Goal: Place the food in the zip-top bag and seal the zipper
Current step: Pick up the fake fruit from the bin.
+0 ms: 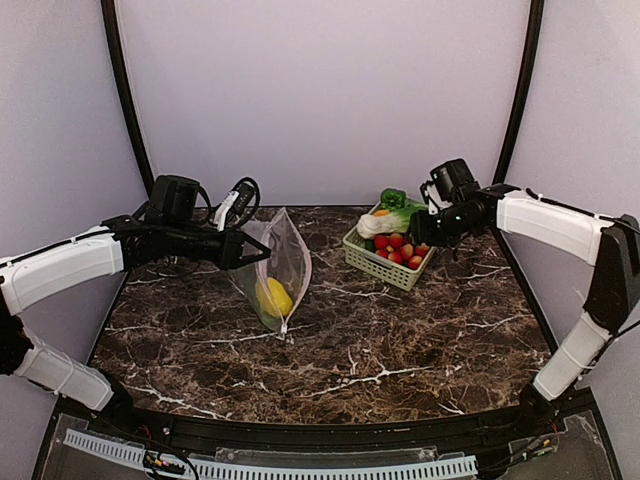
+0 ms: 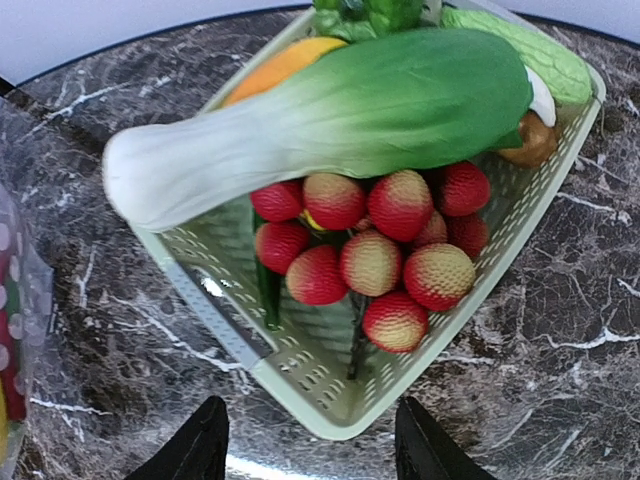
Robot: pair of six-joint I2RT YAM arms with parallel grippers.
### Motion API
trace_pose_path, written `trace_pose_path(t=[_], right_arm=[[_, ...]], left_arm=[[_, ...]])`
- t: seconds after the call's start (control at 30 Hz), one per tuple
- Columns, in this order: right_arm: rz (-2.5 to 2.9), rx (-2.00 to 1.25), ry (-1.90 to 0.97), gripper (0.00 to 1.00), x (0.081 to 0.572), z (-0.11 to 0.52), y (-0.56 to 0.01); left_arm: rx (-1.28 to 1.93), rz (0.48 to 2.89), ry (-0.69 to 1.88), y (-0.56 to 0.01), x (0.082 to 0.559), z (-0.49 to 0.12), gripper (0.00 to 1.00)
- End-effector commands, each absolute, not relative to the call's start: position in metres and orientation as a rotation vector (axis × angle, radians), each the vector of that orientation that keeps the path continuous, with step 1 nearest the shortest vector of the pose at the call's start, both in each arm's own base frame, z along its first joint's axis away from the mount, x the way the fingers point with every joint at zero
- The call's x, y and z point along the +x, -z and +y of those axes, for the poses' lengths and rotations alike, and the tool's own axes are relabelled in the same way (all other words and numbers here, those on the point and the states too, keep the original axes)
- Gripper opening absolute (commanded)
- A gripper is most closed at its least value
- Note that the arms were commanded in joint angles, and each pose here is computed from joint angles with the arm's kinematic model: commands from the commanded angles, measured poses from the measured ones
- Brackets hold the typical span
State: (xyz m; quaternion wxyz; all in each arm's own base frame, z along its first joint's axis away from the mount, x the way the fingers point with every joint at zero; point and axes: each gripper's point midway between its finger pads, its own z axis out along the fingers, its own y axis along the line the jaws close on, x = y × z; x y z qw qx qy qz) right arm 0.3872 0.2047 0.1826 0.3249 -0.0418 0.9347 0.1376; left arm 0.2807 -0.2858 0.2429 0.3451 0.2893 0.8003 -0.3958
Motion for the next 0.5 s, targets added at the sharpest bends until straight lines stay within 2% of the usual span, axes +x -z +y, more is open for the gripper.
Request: trace_pose_path(t=[0.0, 0.3, 0.47], right_arm=[[2.49, -0.192, -0.39, 0.53, 0.407, 0.194, -0.172], [2.433, -0.259, -0.413, 0.44, 0.459, 0.189, -0.173], [2.476, -0.226, -0.367, 0.41, 0.479, 0.179, -0.152]], left_arm=[[0.756, 2.053, 1.01, -0.249, 0.279, -0.28, 0.01], [0.755, 2.054, 1.021, -0.249, 0.279, -0.281, 0.01], [0.755, 2.051, 1.024, -0.25, 0.279, -0.281, 0.01]])
